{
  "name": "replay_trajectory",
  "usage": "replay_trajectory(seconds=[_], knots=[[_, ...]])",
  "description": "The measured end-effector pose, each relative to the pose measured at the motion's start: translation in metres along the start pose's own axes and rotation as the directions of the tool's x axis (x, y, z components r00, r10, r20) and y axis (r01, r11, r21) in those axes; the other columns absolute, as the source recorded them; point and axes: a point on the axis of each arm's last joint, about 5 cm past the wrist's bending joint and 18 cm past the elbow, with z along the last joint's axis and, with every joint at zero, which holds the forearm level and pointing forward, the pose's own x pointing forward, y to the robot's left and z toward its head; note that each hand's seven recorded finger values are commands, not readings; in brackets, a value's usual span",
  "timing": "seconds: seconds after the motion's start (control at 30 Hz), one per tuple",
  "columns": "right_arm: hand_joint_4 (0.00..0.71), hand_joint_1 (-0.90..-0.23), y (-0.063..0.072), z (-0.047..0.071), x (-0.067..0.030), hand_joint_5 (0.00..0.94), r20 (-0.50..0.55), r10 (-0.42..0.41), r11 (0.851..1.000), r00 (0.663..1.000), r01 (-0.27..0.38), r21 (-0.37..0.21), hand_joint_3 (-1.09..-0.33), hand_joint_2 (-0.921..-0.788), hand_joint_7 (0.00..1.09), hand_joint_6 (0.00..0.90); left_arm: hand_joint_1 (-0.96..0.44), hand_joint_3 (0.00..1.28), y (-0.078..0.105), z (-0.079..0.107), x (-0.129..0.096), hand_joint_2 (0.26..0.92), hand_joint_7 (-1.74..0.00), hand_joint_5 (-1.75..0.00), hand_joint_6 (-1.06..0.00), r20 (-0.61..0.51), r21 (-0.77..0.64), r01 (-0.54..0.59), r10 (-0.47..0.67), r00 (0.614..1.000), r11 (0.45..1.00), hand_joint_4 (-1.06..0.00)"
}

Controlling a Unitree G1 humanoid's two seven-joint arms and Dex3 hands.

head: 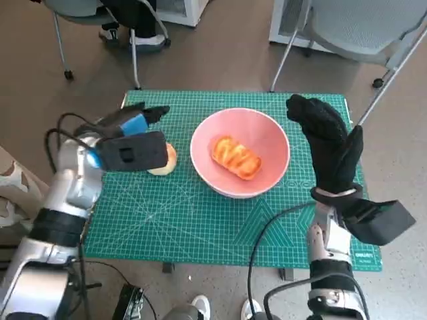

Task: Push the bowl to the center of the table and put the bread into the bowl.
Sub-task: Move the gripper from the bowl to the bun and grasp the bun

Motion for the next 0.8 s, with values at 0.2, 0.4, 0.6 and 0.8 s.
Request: replay_trajectory(seconds=[0.2, 0.4, 0.6, 0.8], knots=[[0.231, -0.618, 0.000, 0.001, 0.0001, 0.001, 0.003, -0.002, 1.000, 1.000, 0.002, -0.001, -0.752, -0.921, 0.41, 0.096, -0.38, 0.01, -0.005, 0.006, 0.016, 0.709, 0.00, 0.00, -0.18, -0.047, 0.028, 0.072, -0.070, 0.996, 0.997, 0.00], [0.231, -0.618, -0.001, 0.002, -0.0001, 0.001, 0.003, -0.004, 1.000, 1.000, 0.004, 0.000, -0.751, -0.921, 0.41, 0.095, -0.40, 0.01, -0.012, 0.010, 0.028, 0.705, 0.00, 0.00, -0.16, -0.114, 0.080, 0.155, -0.145, 0.983, 0.985, 0.00], [0.232, -0.626, -0.003, 0.002, -0.0019, 0.001, -0.002, -0.010, 1.000, 1.000, 0.010, -0.001, -0.748, -0.921, 0.41, 0.096, -0.43, 0.01, -0.017, 0.014, 0.034, 0.705, 0.00, 0.00, -0.16, -0.163, 0.115, 0.206, -0.186, 0.969, 0.972, 0.00], [0.233, -0.631, -0.003, 0.003, -0.0032, 0.002, -0.006, -0.013, 1.000, 1.000, 0.013, 0.000, -0.746, -0.921, 0.42, 0.098, -0.44, 0.00, -0.018, 0.015, 0.037, 0.706, 0.00, 0.00, -0.15, -0.194, 0.130, 0.214, -0.187, 0.963, 0.968, 0.00]])
